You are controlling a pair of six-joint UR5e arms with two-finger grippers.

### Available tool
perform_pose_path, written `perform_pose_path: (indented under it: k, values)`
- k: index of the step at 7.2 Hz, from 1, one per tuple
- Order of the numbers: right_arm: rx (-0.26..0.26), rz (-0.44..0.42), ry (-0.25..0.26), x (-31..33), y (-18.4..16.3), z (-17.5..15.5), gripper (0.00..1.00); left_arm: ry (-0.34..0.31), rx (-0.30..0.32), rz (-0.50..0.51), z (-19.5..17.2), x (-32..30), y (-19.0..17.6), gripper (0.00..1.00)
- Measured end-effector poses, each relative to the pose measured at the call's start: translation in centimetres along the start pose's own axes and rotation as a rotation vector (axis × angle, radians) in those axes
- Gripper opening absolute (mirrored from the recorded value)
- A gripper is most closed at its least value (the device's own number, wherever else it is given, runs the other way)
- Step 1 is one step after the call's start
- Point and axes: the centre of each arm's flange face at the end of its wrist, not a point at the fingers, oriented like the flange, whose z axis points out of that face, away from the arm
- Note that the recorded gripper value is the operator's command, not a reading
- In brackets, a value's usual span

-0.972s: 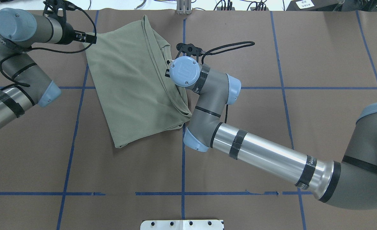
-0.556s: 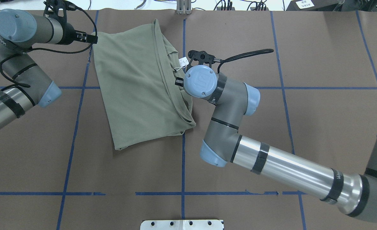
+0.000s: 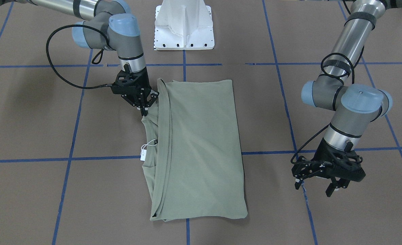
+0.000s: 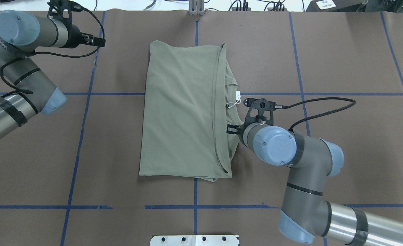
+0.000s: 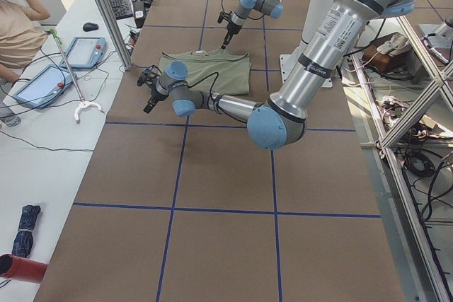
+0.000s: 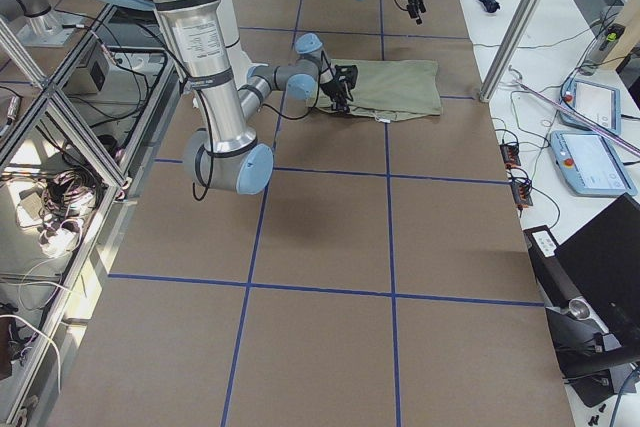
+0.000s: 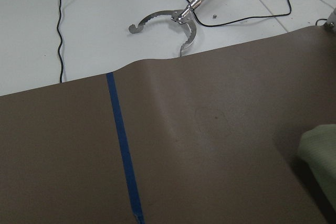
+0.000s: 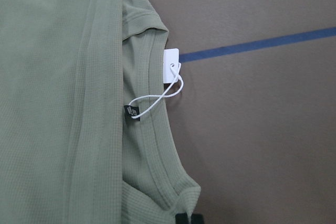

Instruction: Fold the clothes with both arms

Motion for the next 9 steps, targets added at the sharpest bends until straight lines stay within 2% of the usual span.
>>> perform_pose_path:
  k: [1,3,5,7,9]
  values:
    - [-0.002,-0.009,0.007,1.5,0.7,-0.5,1.00,0.002,0.000,0.000,0.0,0.1,0.1,1.00]
    - [-0.027,-0.034,0.002,1.5,1.3,-1.1,1.00,0.004,0.000,-0.001,0.0,0.2,0.0,1.00]
    - [-0.095,-0.102,0.018,-1.8,1.3,-2.2,1.00,0.006,0.000,-0.004,0.0,0.3,0.0,1.00]
    - [-0.195,-0.202,0.057,-4.8,1.9,-3.4,1.00,0.006,0.001,-0.005,0.0,0.3,0.0,1.00]
    - [-0.283,-0.350,0.092,-5.2,4.8,-3.2,1.00,0.007,-0.001,-0.005,0.0,0.5,0.1,1.00]
